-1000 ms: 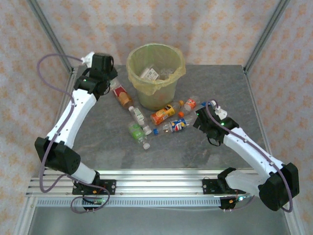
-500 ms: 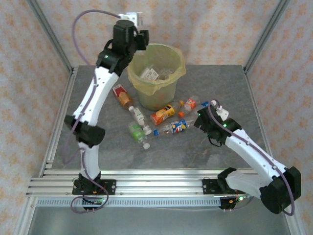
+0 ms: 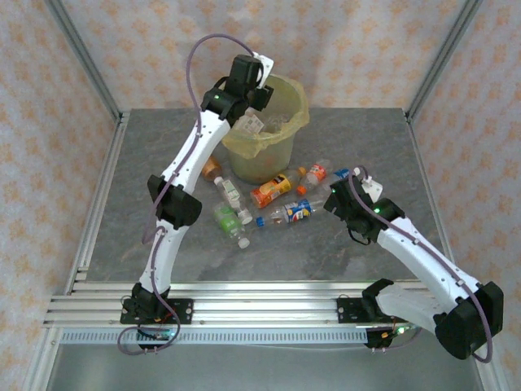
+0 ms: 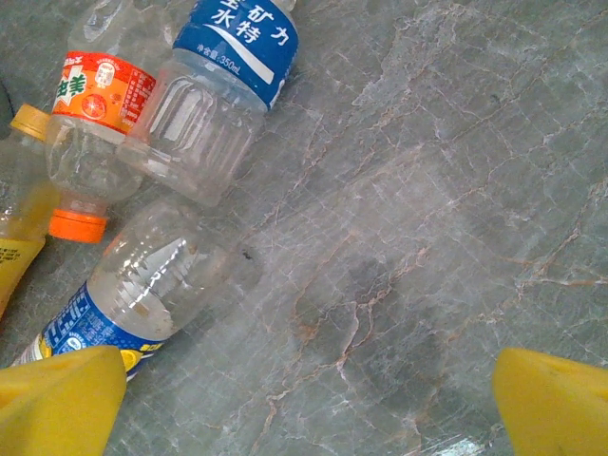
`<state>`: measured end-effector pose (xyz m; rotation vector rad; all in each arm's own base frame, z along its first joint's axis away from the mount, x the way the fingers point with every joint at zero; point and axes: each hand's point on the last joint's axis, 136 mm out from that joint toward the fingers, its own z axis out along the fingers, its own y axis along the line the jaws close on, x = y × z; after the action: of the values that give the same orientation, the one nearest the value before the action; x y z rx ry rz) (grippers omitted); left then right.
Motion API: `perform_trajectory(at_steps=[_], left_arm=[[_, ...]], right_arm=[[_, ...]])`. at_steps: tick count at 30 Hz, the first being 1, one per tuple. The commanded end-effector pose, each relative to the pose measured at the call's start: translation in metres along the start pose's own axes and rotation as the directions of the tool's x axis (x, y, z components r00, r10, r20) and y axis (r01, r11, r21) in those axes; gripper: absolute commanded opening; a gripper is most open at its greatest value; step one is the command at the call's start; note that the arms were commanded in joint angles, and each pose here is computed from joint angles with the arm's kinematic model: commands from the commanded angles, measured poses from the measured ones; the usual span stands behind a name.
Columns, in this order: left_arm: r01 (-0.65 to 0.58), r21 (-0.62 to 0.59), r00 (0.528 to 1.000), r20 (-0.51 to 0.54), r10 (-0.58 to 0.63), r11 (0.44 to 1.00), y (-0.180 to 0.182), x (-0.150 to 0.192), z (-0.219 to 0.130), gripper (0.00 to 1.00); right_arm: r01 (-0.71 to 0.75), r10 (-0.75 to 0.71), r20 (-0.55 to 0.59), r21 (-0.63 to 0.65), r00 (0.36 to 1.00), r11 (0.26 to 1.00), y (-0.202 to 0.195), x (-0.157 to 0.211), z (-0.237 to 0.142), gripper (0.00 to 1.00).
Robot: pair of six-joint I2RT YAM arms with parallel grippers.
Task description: Put the plastic bottles in the bin
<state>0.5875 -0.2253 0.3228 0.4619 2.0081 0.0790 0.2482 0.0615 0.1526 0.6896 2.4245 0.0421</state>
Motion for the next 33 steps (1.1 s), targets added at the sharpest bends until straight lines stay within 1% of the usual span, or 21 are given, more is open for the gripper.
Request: perform_trajectory(at_steps=[1,4,7,15,19,22,26,29,31,33], left_arm=[[-0.035,-0.027,0.999,0.034,0.036,0.999,0.01,-0.015,-0.014,0.72],[-0.037,-0.028,0.999,0.035,0.038,0.999,0.011,-0.015,-0.015,0.88],[-0.034,-0.039,0.998,0.048,0.036,0.999,0.015,-0.021,-0.022,0.93],[0.001,-0.053,0.996,0.093,0.004,0.999,0.027,-0.04,-0.053,1.0],[0.075,-0.073,0.991,0.12,-0.066,0.995,0.038,-0.05,-0.077,1.0],[0.16,-0.125,0.978,0.153,-0.14,0.979,0.056,-0.058,-0.102,1.0],[0.287,-0.203,0.946,0.214,-0.243,0.936,0.085,-0.066,-0.145,1.0],[0.386,-0.269,0.911,0.264,-0.317,0.882,0.109,-0.062,-0.179,1.0],[0.459,-0.307,0.879,0.292,-0.377,0.833,0.126,-0.051,-0.2,1.0],[0.527,-0.33,0.845,0.3,-0.442,0.783,0.142,-0.033,-0.212,1.0]], right_arm=[[-0.016,0.016,0.043,-0.005,0.999,1.0,0.001,-0.013,-0.01,0.99],[-0.015,0.015,0.041,-0.009,0.999,1.0,0.002,-0.013,-0.01,0.99],[-0.015,0.015,0.041,-0.01,0.999,1.0,0.002,-0.013,-0.011,0.99],[-0.023,0.023,0.046,-0.014,0.999,1.0,-0.001,-0.013,-0.012,0.99],[-0.024,0.025,0.047,-0.016,0.999,1.0,-0.001,-0.012,-0.012,0.99],[-0.02,0.021,0.047,-0.011,0.999,1.0,-0.002,-0.012,-0.012,0.99],[-0.017,0.017,0.046,-0.005,0.999,1.0,-0.004,-0.011,-0.012,0.99],[-0.016,0.016,0.046,-0.002,0.999,1.0,-0.005,-0.011,-0.011,0.99],[-0.017,0.017,0.047,-0.002,0.999,1.0,-0.005,-0.01,-0.011,0.99],[-0.017,0.017,0.044,-0.001,0.999,1.0,-0.005,-0.009,-0.009,0.99]])
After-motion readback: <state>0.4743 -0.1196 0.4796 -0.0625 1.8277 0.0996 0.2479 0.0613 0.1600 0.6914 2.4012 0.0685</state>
